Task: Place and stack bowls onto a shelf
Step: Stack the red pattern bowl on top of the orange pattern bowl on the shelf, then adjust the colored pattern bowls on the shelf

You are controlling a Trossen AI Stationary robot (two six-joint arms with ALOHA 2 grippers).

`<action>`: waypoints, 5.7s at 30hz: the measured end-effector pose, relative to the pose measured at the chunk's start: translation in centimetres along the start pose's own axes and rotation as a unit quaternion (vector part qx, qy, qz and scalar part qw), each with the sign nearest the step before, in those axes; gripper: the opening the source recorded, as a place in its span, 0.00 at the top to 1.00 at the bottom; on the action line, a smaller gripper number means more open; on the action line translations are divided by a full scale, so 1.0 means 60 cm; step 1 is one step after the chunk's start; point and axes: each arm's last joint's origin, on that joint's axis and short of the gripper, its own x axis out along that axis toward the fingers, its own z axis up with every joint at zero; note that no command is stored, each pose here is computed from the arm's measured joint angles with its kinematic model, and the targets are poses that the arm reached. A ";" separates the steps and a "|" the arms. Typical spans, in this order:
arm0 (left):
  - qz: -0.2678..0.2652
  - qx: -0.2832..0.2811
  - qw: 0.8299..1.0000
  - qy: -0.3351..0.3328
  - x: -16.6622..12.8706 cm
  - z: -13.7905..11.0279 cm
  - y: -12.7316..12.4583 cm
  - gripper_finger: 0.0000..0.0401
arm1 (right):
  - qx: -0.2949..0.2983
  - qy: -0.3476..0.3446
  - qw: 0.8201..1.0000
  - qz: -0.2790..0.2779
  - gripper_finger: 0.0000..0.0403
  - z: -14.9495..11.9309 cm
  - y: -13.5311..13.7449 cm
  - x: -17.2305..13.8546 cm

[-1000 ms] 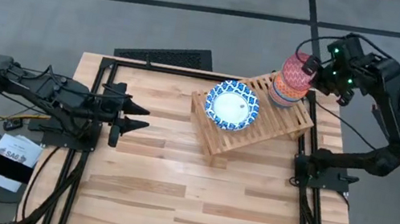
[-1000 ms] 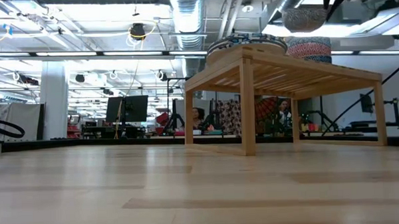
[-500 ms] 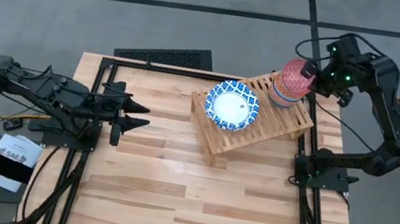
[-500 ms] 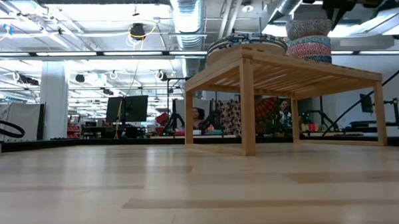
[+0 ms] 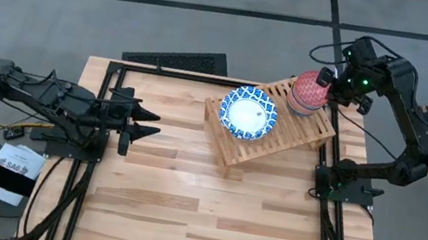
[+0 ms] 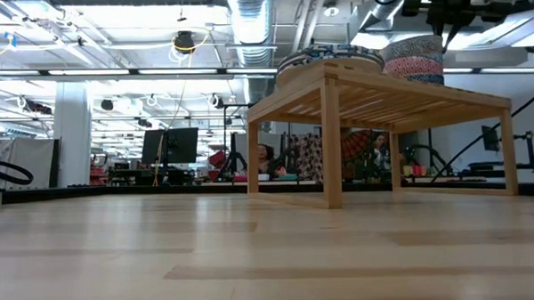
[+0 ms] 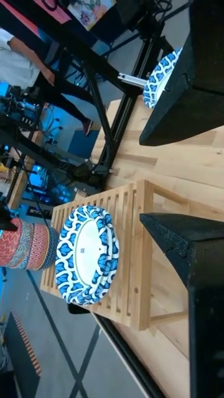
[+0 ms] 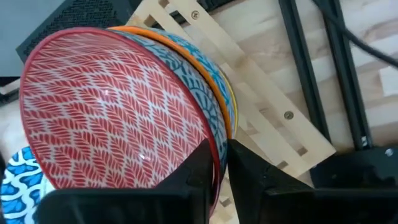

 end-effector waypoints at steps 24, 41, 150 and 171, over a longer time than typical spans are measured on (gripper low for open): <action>0.012 -0.010 1.000 -0.005 0.000 0.000 0.001 0.57 | -0.063 -0.054 0.997 0.005 0.51 0.005 0.008 -0.004; 0.024 -0.026 0.999 -0.010 0.000 0.001 0.002 0.57 | -0.100 -0.146 0.983 0.055 0.41 -0.030 -0.042 -0.074; 0.060 -0.176 0.980 -0.067 0.081 0.002 -0.013 0.57 | -0.253 -0.250 0.916 0.185 0.96 -0.056 -0.141 0.043; 0.062 -0.162 0.983 -0.066 0.081 0.002 -0.012 0.57 | -0.256 -0.268 0.909 0.192 0.96 -0.081 -0.151 0.001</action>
